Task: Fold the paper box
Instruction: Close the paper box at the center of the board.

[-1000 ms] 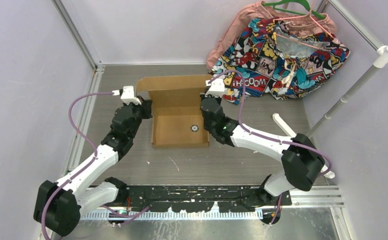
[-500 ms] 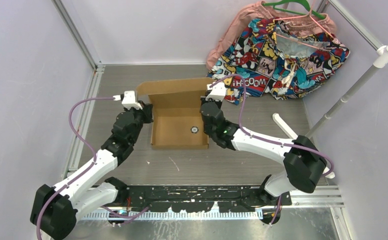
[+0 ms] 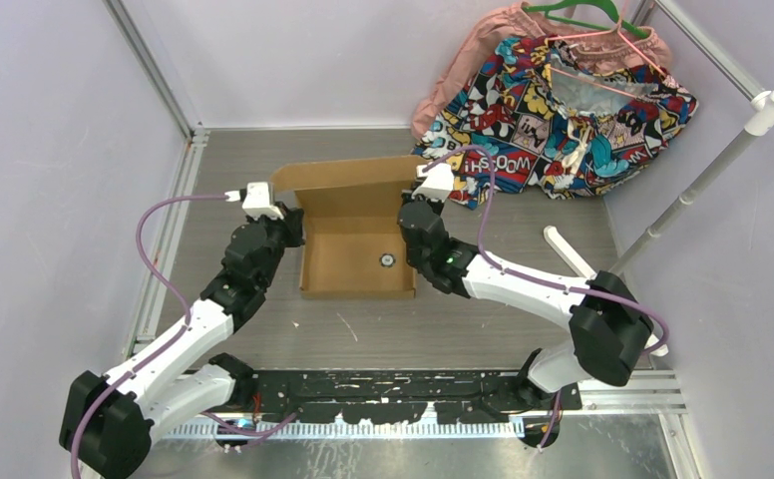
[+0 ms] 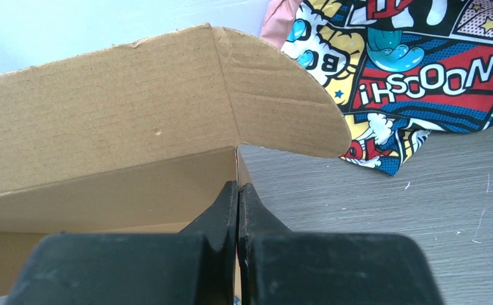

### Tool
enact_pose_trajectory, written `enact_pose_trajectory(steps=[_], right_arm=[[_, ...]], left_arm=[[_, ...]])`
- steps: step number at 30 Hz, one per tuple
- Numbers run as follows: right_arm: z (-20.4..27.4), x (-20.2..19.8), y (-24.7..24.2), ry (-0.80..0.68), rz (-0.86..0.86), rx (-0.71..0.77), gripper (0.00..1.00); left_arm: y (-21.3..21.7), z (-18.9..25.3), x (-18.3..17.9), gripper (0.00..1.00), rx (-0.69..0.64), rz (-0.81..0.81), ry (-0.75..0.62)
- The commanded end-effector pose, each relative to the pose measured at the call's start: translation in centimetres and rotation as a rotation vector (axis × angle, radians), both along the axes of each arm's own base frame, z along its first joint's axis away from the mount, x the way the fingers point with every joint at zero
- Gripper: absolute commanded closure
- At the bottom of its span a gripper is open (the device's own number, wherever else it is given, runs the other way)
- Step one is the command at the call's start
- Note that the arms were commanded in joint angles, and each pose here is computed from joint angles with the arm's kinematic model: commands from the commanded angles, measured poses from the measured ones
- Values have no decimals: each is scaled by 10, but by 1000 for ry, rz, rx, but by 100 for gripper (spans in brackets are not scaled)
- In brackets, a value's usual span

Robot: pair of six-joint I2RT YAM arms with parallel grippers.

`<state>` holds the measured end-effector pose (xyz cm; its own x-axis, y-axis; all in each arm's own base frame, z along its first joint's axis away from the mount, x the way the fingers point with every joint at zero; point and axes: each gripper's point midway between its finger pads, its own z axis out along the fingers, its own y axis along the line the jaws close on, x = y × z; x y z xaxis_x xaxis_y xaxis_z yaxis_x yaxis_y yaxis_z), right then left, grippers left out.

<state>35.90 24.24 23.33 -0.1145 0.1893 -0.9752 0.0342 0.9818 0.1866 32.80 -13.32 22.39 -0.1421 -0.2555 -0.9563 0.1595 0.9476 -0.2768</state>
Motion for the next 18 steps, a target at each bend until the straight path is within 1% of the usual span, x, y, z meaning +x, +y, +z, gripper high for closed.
enact_pose_trajectory(steps=[1,12,18], right_arm=[[-25,-12,28,97,111,6,99],[-18,-10,35,107,110,48,99],[-27,-10,36,120,98,79,99]], left_arm=[[-14,14,-3,92,-8,-64,-16],[-22,22,-4,89,-4,-104,-7],[-21,25,-3,86,2,-99,-13]])
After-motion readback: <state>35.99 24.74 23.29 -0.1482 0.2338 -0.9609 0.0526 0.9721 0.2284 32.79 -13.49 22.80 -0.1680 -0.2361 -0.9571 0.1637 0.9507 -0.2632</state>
